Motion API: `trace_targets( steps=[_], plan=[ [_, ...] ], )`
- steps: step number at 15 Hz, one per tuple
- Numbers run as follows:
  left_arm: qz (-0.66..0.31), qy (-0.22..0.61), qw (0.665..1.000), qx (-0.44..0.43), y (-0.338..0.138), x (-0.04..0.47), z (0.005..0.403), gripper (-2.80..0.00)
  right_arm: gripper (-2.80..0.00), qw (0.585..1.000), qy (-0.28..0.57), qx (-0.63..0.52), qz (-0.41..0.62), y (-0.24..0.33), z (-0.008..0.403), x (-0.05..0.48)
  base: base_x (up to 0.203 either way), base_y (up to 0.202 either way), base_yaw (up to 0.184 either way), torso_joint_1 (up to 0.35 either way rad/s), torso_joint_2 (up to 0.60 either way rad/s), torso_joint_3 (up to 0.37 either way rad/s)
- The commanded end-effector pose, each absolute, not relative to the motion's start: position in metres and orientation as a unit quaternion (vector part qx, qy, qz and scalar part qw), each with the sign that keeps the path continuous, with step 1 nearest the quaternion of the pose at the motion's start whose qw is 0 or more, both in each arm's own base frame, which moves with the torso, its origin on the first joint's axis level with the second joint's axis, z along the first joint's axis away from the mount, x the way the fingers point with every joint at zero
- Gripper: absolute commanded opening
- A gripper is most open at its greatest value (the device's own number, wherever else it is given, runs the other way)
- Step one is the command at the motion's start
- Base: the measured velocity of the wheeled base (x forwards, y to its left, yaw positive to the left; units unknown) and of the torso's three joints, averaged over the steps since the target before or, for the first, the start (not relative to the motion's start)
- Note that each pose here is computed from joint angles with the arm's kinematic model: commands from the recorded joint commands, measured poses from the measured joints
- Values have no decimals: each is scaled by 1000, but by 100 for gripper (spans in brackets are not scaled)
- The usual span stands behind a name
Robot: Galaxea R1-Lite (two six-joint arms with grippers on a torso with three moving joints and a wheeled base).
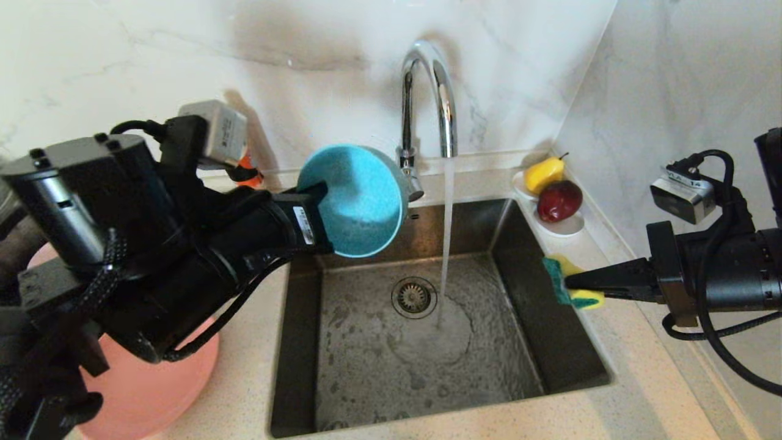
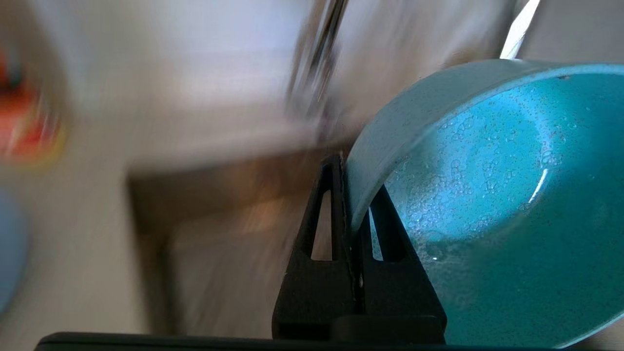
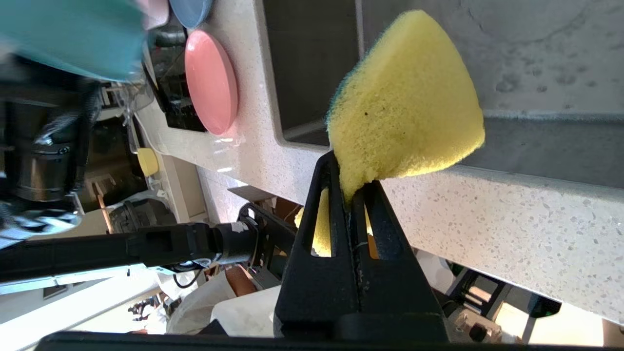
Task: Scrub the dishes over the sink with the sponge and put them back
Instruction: Rinse the bowl, then place the bowl on the table
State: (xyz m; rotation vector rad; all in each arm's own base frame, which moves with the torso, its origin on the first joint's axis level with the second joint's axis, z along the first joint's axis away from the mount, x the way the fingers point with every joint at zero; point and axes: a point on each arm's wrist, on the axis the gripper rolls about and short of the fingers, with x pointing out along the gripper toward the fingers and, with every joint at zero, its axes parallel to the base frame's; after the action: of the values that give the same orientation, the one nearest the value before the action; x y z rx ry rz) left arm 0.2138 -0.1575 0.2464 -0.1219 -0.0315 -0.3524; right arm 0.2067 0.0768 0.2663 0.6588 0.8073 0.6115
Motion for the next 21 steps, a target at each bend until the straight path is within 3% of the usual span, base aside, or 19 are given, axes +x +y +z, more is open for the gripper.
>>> trace_targets(
  steps=[1, 5, 11, 16, 21],
  plan=[
    [-155, 111, 982, -5, -149, 206, 239, -280, -280, 822, 382, 310, 288, 77, 265, 206, 0, 0, 0, 0, 0, 0],
    [-40, 262, 962, -59, -120, 192, 273, -280, -280, 823, 385, 313, 278, 73, 262, 206, 0, 0, 0, 0, 0, 0],
    [170, 269, 935, -154, -27, 184, 291, -280, -280, 823, 395, 303, 275, 73, 253, 209, 0, 0, 0, 0, 0, 0],
    [292, 274, 882, -250, 46, 178, 283, -280, -280, 821, 405, 298, 271, 74, 246, 214, 0, 0, 0, 0, 0, 0],
    [394, 311, 798, -334, 127, 174, 245, -280, -280, 820, 406, 299, 272, 77, 240, 223, 0, 0, 0, 0, 0, 0]
  ],
)
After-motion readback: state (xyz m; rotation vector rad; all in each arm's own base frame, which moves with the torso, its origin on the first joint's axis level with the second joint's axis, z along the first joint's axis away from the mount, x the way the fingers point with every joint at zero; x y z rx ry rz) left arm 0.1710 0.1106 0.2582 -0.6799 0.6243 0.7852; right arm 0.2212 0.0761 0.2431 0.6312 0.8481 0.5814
